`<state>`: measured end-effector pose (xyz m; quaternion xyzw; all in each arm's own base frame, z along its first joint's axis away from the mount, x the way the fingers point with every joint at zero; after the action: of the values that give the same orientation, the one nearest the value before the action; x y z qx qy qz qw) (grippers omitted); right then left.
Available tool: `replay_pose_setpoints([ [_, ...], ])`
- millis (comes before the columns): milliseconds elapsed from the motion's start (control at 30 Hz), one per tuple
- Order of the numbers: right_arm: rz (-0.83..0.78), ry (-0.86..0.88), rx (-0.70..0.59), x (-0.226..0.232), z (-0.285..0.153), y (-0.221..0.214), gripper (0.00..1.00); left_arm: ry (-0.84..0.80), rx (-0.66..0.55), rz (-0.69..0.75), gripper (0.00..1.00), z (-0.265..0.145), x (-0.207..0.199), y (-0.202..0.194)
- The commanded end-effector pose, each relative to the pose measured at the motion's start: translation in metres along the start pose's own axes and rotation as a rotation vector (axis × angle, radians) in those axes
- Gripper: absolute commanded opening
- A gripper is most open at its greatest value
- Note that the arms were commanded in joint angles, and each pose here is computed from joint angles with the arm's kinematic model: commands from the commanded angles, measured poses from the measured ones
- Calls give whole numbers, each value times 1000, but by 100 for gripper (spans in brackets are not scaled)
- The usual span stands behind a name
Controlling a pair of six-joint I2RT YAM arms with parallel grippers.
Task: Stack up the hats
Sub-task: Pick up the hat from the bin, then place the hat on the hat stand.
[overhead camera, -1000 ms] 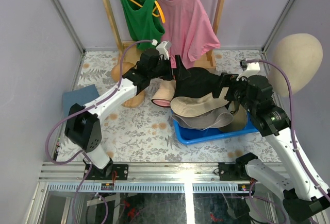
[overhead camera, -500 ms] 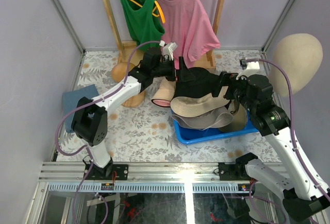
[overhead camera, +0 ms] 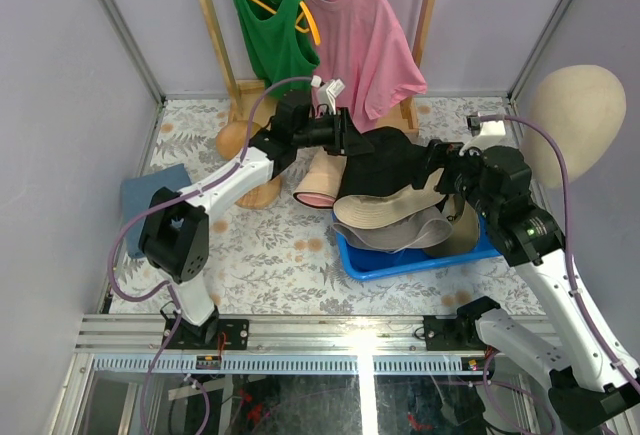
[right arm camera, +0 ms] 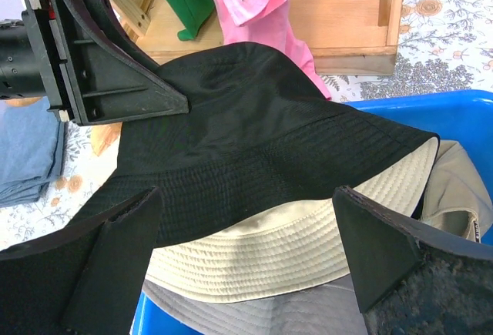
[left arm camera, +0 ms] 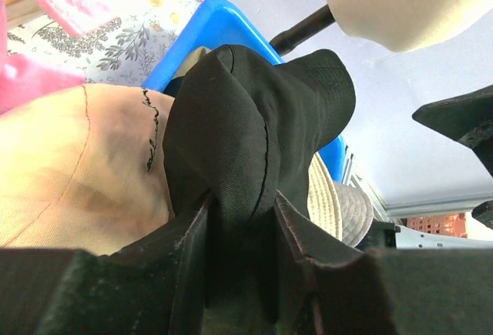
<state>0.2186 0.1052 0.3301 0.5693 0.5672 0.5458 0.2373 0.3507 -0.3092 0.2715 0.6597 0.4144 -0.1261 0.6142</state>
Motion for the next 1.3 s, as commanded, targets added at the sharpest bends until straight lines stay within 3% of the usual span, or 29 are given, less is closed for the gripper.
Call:
replay_pose_setpoints([
  [0,-3,50,-57,9,-7,13,100,-85,-74,63,28,-10,-24,21],
  [300,-3,52,-69,9,-10,15,100,-77,-202,179,19,-40,-67,57],
  [600,-2,58,-78,10,-12,16,100,139,-442,323,15,-108,-106,93],
  [967,12,68,-88,12,-13,18,100,649,-811,420,17,-228,-120,114],
  [1267,27,109,-69,19,-7,18,100,1036,-960,491,18,-283,-94,104],
])
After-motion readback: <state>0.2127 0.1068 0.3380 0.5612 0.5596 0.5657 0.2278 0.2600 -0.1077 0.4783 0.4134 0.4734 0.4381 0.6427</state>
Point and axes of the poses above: each gripper's point midway between its finger pads, its own z axis out along the fingers, its own x axis along the line the jaws close on, y = z × x, the point moved 6 cm from there along -z, back along the fingers, and after that the axes turned 3 degrees about z, right-handed, at the moved point
